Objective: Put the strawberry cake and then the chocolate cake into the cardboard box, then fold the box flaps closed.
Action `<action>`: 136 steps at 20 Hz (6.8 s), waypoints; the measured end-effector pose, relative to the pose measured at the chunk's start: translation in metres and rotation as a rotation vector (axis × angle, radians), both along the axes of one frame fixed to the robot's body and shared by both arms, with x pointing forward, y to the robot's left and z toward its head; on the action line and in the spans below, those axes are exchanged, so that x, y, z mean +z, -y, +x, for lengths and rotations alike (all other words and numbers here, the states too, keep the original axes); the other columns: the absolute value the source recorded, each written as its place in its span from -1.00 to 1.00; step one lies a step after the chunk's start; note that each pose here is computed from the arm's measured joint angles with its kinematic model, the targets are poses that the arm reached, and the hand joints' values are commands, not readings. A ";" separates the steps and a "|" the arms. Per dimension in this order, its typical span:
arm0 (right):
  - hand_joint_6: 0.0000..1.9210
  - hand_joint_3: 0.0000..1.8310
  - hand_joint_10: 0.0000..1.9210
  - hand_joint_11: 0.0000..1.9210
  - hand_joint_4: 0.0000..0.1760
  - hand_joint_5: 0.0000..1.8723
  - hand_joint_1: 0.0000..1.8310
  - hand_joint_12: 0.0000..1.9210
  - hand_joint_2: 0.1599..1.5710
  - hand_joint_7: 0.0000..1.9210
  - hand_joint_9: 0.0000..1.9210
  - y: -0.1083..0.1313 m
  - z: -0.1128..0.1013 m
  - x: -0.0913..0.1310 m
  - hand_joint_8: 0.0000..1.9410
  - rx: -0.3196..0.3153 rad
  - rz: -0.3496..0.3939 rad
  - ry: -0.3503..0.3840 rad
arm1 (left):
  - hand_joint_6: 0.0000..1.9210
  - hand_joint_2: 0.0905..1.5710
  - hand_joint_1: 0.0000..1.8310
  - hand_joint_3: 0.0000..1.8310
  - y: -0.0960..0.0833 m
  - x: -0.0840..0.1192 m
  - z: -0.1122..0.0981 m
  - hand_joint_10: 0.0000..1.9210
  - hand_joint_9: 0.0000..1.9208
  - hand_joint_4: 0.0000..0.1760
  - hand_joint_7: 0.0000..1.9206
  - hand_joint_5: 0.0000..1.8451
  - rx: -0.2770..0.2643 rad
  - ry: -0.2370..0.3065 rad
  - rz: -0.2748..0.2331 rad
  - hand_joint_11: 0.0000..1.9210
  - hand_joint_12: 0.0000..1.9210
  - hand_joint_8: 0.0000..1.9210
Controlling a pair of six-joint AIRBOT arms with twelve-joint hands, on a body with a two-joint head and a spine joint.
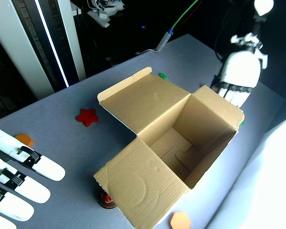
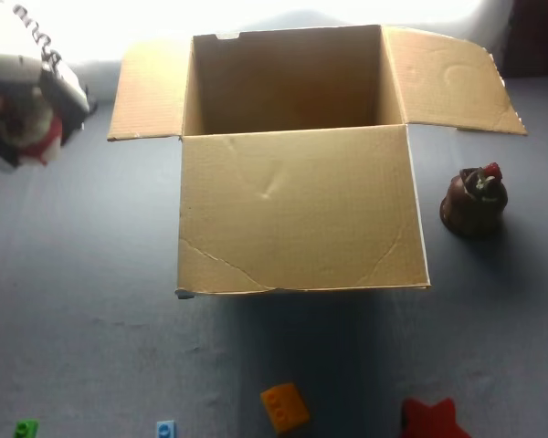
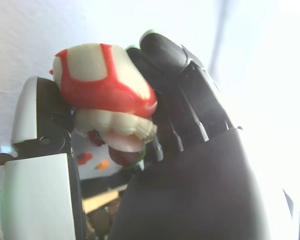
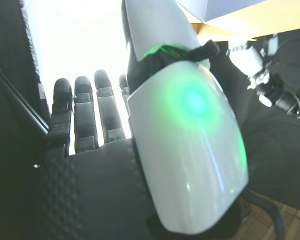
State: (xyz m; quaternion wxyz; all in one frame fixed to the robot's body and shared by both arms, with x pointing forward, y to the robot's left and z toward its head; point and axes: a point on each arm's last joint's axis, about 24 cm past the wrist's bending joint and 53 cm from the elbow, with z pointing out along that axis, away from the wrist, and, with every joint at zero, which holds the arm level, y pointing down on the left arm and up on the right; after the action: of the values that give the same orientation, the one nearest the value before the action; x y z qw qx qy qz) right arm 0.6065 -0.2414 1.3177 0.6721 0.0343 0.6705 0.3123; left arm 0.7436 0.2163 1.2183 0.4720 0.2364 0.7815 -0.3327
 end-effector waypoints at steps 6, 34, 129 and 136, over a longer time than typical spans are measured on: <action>-1.00 -1.00 -0.99 -1.00 -0.63 -0.97 0.24 -0.61 0.30 -0.90 -0.88 0.000 0.000 0.000 -1.00 0.000 0.000 0.000 | 0.10 0.50 0.30 -1.00 0.004 0.033 -0.005 0.42 -0.21 -1.00 -0.20 -0.05 -0.032 0.049 -0.008 -0.27 0.60 0.52; -1.00 -1.00 -1.00 -1.00 -0.97 -0.94 0.35 -0.94 0.16 -0.88 -0.94 -0.004 0.002 -0.026 -1.00 0.003 -0.034 -0.065 | 0.53 0.59 0.23 -1.00 0.163 0.100 -0.054 0.52 -0.24 -0.63 -0.26 -0.25 -0.406 0.158 0.041 -0.25 0.66 0.50; -0.10 -0.99 0.13 -0.83 -1.00 -0.12 0.29 0.85 0.42 -0.11 -0.39 -0.101 0.138 -0.137 0.07 -0.042 0.327 -0.317 | -0.99 0.55 -1.00 -1.00 0.022 -0.057 -0.080 -1.00 -0.86 -1.00 -0.81 -0.77 -0.084 -0.203 -0.035 -1.00 -0.40 -1.00; 0.11 -1.00 0.65 -0.68 -1.00 -0.14 0.47 1.00 0.47 -0.07 -0.28 -0.093 0.141 -0.136 0.30 -0.061 0.323 -0.299 | -1.00 0.54 -1.00 -1.00 0.021 -0.058 -0.069 -1.00 -0.85 -1.00 -0.80 -0.78 -0.071 -0.208 -0.072 -1.00 -0.35 -1.00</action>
State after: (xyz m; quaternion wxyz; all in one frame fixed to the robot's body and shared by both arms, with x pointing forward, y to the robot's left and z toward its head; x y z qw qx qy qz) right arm 0.7475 -0.1482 1.1816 0.5601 0.2078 0.7027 0.3864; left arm 0.6744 0.1950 1.1604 0.3846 0.2109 0.8049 -0.3996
